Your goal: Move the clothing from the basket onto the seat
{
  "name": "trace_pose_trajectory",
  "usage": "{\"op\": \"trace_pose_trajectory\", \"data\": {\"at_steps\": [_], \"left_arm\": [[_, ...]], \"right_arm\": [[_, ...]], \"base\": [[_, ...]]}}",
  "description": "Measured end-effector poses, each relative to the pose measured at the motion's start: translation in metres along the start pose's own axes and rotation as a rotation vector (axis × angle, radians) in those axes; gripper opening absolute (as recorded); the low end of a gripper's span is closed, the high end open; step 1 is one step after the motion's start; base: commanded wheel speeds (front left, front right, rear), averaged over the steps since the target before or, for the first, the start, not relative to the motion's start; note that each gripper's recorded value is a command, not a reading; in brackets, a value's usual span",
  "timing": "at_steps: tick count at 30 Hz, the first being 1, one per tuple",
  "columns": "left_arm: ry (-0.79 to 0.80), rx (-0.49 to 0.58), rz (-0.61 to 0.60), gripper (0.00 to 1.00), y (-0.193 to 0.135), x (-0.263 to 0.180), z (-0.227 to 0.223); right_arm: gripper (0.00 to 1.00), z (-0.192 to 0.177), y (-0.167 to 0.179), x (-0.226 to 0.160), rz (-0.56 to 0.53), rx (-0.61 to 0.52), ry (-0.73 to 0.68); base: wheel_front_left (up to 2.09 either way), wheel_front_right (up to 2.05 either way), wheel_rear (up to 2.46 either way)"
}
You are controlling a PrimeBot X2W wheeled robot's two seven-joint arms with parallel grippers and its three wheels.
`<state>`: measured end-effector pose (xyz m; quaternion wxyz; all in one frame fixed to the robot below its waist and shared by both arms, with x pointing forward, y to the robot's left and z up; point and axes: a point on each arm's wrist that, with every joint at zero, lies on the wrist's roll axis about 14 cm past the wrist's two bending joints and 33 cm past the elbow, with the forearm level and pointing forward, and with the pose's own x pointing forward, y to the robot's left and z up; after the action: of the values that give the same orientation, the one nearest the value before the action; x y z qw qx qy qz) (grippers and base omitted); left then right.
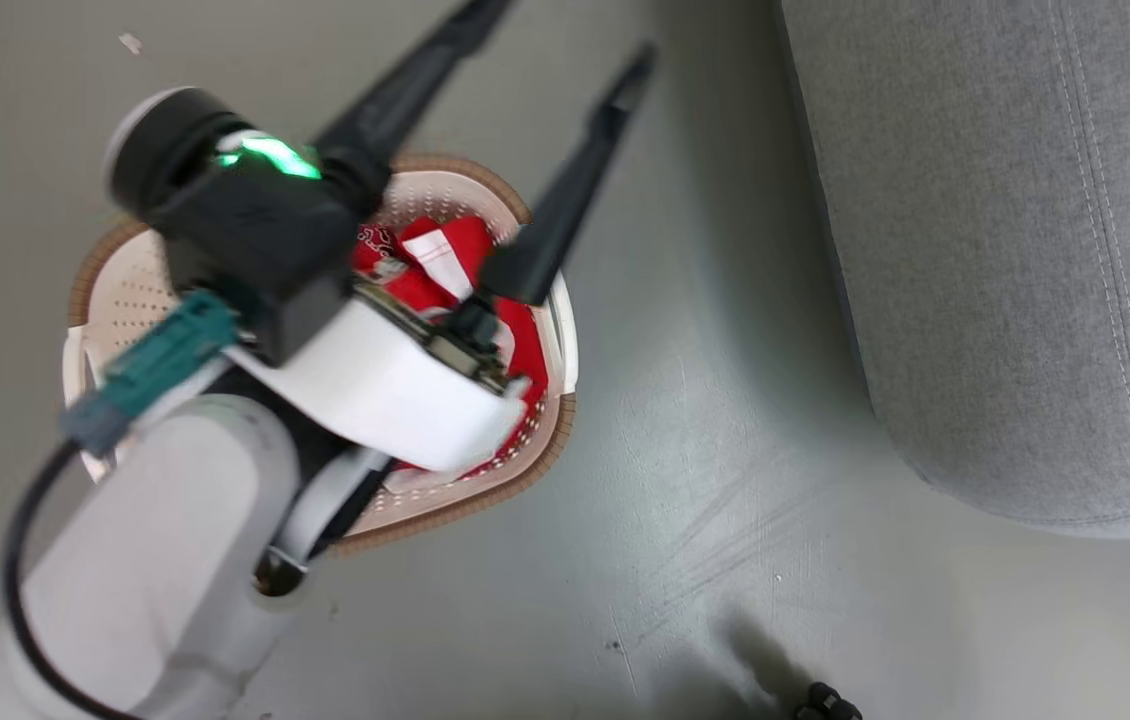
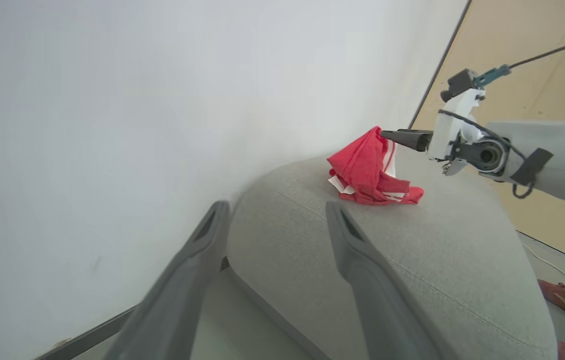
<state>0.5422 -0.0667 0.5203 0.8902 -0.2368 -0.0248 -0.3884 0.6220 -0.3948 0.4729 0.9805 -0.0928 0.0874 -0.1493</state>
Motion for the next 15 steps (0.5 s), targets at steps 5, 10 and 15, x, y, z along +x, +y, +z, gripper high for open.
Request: {"op": "trace_pose_trajectory", "data": {"at_steps": [5, 10, 15], "left_arm": [[-0.048, 0.042, 0.091, 1.00, 0.018, -0.011, 0.018], [-0.079, 0.092, 0.182, 1.00, 0.036, -0.026, 0.033], [-0.100, 0.115, 0.251, 1.00, 0.044, -0.043, 0.044]], "right_arm": [[1.00, 0.028, 0.034, -0.002, 0.058, 0.074, -0.125], [1.00, 0.025, 0.070, -0.014, 0.139, 0.081, -0.149], [1.00, 0.035, 0.109, -0.028, 0.240, 0.049, -0.186]], "base": [[0.00, 0.00, 0.00], [0.00, 0.00, 0.00], [0.00, 0.00, 0.00]]}}
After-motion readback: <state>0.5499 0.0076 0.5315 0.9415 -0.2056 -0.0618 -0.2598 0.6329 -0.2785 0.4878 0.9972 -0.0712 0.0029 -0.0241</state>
